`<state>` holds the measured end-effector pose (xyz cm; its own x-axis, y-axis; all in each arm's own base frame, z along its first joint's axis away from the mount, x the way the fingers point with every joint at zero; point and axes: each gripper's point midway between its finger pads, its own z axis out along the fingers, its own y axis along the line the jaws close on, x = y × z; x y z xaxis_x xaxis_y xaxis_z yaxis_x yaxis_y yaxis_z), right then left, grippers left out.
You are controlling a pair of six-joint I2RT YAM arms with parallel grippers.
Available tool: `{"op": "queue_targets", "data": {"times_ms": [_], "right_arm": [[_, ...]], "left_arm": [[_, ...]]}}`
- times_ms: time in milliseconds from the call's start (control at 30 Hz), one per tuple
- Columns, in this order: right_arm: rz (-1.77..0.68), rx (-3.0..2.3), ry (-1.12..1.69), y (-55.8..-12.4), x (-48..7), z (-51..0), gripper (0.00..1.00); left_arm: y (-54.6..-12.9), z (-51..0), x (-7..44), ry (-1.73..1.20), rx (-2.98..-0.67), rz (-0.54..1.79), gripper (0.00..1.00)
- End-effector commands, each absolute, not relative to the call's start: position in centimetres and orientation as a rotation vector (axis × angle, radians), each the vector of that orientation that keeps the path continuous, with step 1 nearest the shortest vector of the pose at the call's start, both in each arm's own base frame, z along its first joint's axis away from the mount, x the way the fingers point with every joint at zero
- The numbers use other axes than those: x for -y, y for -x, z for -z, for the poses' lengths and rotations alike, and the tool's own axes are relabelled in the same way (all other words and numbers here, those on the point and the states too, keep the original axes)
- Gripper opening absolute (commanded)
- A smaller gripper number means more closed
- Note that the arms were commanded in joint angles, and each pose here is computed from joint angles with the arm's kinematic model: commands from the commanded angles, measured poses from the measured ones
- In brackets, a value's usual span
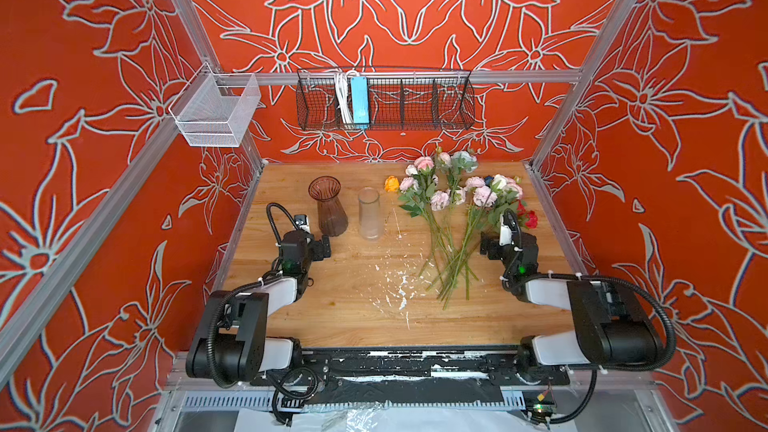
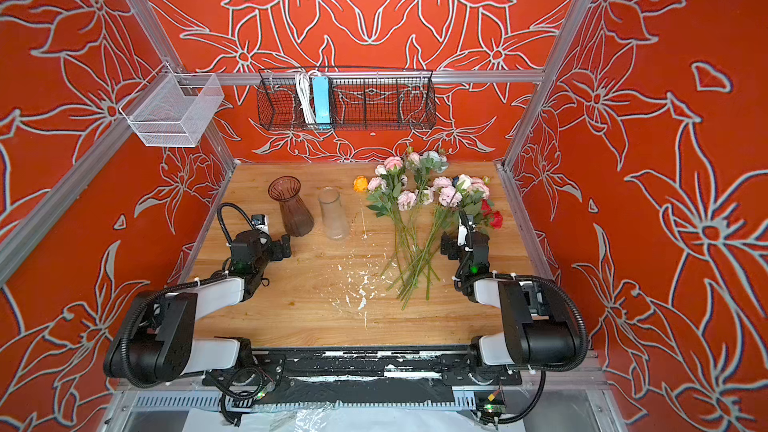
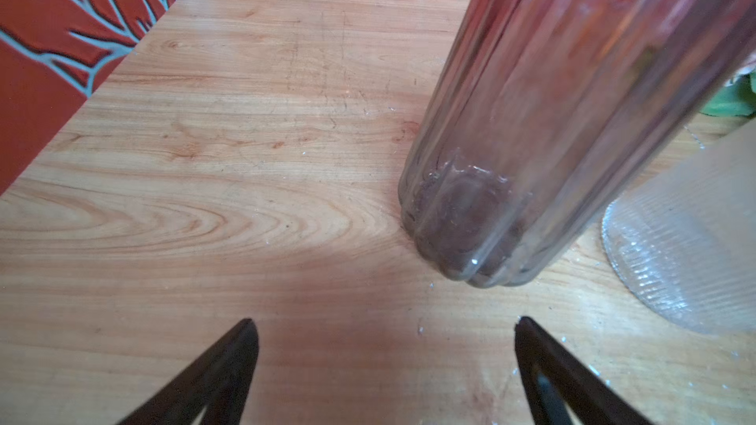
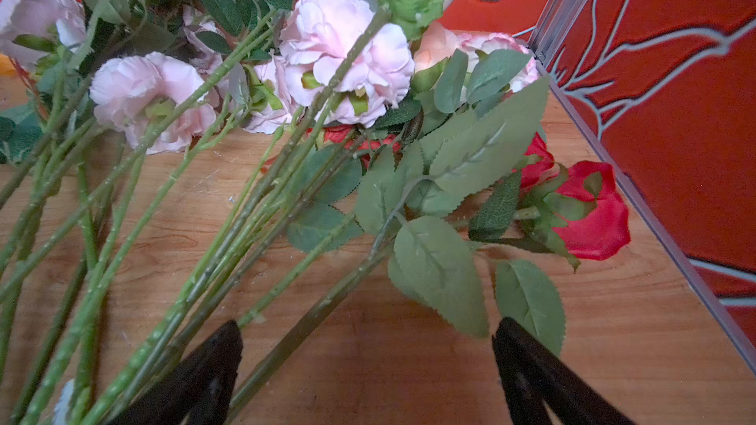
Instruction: Arrange the flowers into the vase
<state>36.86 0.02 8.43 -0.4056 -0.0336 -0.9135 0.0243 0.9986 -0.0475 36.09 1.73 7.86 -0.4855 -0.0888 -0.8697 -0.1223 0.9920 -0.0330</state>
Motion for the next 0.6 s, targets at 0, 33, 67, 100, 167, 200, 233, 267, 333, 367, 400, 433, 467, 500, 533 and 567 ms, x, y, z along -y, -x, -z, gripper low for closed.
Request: {"op": "queue_targets", "data": {"times_ms": [0, 33, 67, 100, 167, 200, 233, 267, 333, 367, 400, 433, 467, 500, 533, 567], "right_arm": [[0.077, -1.964, 0.021, -37.4, -0.12, -9.22, 0.97], [0.078, -1.966, 0.02, -37.37, -0.11, -9.18, 0.97], [0.079, -1.965, 0.02, -37.39, -0.1, -9.2, 0.98], [0.078, -1.965, 0.02, -37.39, -0.11, -9.2, 0.97], [0.077, -1.966, 0.019, -37.38, -0.12, -9.18, 0.97], [0.077, -1.966, 0.019, -37.41, -0.12, -9.2, 0.97], [0.077, -1.967, 0.019, -37.39, -0.12, -9.17, 0.98], [0.076, -1.968, 0.02, -37.4, -0.14, -9.14, 0.97], [0.077, -1.968, 0.019, -37.39, -0.1, -9.15, 0.97], [0.076, -1.969, 0.019, -37.39, -0.09, -9.12, 0.97], [0.076, -1.968, 0.019, -37.4, -0.09, -9.17, 0.97], [0.076, -1.969, 0.018, -37.4, -0.08, -9.13, 0.97], [0.073, -1.968, 0.016, -37.41, -0.09, -9.15, 0.97], [0.071, -1.97, 0.016, -37.39, -0.09, -9.1, 0.97], [0.07, -1.969, 0.016, -37.38, -0.11, -9.13, 0.98], [0.071, -1.967, 0.016, -37.38, -0.07, -9.16, 0.97]], "left_arm": [[-36.66, -8.36, -1.8, 0.143, -2.073, -0.034, 0.97], [-36.64, -8.36, -1.81, 0.143, -2.073, -0.034, 0.98], [-36.64, -8.37, -1.78, 0.142, -2.072, -0.034, 0.97], [-36.63, -8.36, -1.8, 0.143, -2.073, -0.034, 0.97], [-36.64, -8.35, -1.78, 0.142, -2.073, -0.034, 0.98], [-36.64, -8.36, -1.78, 0.142, -2.072, -0.034, 0.97], [-36.63, -8.35, -1.85, 0.144, -2.073, -0.036, 0.97], [-36.63, -8.36, -1.86, 0.144, -2.072, -0.036, 0.97], [-36.62, -8.35, -1.83, 0.144, -2.073, -0.036, 0.97], [-36.63, -8.35, -1.81, 0.143, -2.073, -0.035, 0.97], [-36.62, -8.35, -1.85, 0.144, -2.073, -0.036, 0.97], [-36.63, -8.38, -1.81, 0.143, -2.072, -0.035, 0.97], [-36.64, -8.42, -1.82, 0.143, -2.071, -0.036, 0.97], [-36.6, -8.35, -1.84, 0.144, -2.072, -0.036, 0.97], [-36.59, -8.33, -1.85, 0.144, -2.073, -0.036, 0.97], [-36.61, -8.35, -1.84, 0.144, -2.072, -0.036, 0.97]]}}
